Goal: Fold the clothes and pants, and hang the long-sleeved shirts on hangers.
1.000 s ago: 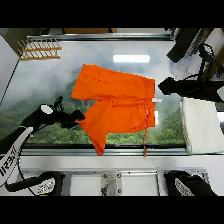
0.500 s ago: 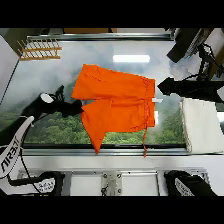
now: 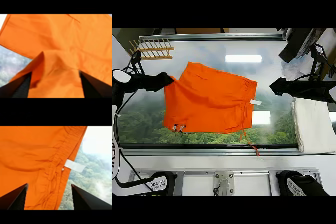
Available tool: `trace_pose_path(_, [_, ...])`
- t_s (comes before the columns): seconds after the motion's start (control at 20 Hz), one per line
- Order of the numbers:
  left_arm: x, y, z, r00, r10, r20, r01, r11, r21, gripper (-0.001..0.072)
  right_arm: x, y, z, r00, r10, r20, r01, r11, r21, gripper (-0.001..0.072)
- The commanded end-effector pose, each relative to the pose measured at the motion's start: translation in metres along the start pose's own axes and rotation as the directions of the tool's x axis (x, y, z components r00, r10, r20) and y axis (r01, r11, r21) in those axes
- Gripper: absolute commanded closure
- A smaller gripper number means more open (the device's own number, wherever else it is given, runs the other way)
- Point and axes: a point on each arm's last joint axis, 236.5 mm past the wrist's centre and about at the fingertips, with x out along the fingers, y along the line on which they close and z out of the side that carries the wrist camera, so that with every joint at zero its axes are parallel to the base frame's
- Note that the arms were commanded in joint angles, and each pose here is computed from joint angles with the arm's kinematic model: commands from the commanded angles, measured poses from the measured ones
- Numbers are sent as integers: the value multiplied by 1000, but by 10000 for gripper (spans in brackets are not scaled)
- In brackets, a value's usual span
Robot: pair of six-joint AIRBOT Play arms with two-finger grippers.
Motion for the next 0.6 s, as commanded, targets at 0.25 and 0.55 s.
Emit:
trace_pose_path(0.25, [-41,108,-30,957,249,-151,-262,962,-79,99,1,-1,-12,999,0,-47,0,1000,2,133])
trace_pose_path(0.55, [-59,179,-188,900,272,-340,-399,829,-393,99,8,-5,-24,997,-4,-76,5,1000,14,134])
